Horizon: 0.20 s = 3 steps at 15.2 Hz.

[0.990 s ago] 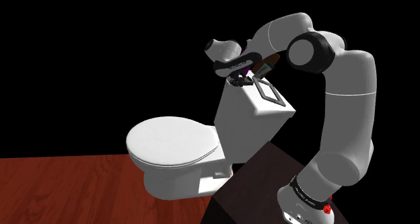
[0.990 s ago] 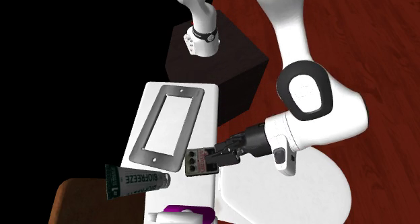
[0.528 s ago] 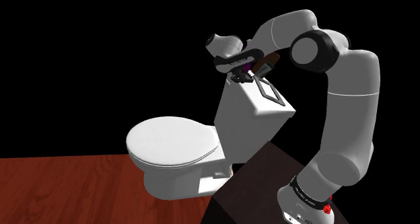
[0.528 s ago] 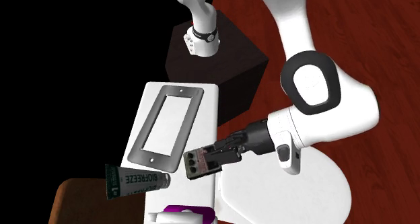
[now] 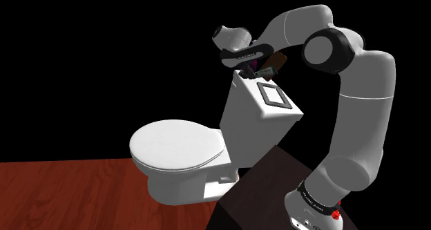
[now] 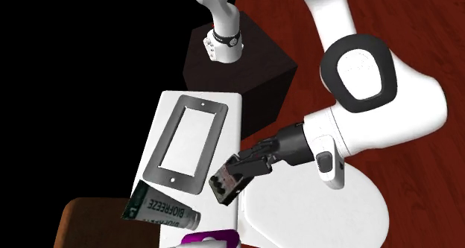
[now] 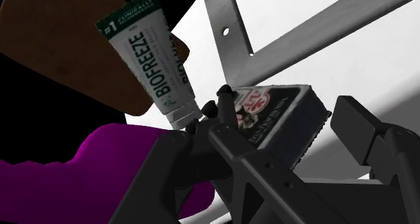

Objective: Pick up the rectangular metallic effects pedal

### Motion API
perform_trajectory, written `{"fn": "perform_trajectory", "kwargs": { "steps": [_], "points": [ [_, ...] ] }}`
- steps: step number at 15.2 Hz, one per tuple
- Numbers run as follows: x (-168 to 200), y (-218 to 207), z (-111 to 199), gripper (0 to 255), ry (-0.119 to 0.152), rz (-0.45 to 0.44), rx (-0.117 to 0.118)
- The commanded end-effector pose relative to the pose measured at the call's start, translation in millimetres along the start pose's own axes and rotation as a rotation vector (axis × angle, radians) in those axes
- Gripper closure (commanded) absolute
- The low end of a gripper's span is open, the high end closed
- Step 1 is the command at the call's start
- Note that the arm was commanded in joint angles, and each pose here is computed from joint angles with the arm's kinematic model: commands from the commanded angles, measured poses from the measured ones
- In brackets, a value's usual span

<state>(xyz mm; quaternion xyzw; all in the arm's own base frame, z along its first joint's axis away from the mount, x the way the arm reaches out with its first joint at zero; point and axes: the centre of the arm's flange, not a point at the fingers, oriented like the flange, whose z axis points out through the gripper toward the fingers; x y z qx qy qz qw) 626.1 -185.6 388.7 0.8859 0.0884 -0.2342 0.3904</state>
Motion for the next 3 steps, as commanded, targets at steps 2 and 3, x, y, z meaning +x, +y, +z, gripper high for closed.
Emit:
{"fn": "perform_trajectory", "kwargs": {
  "steps": [2, 3],
  "points": [
    [-6.8, 8.7, -6.4, 255, 0.0, 0.0, 0.0],
    [-6.8, 8.7, -6.4, 255, 0.0, 0.0, 0.0]
  ]
}}
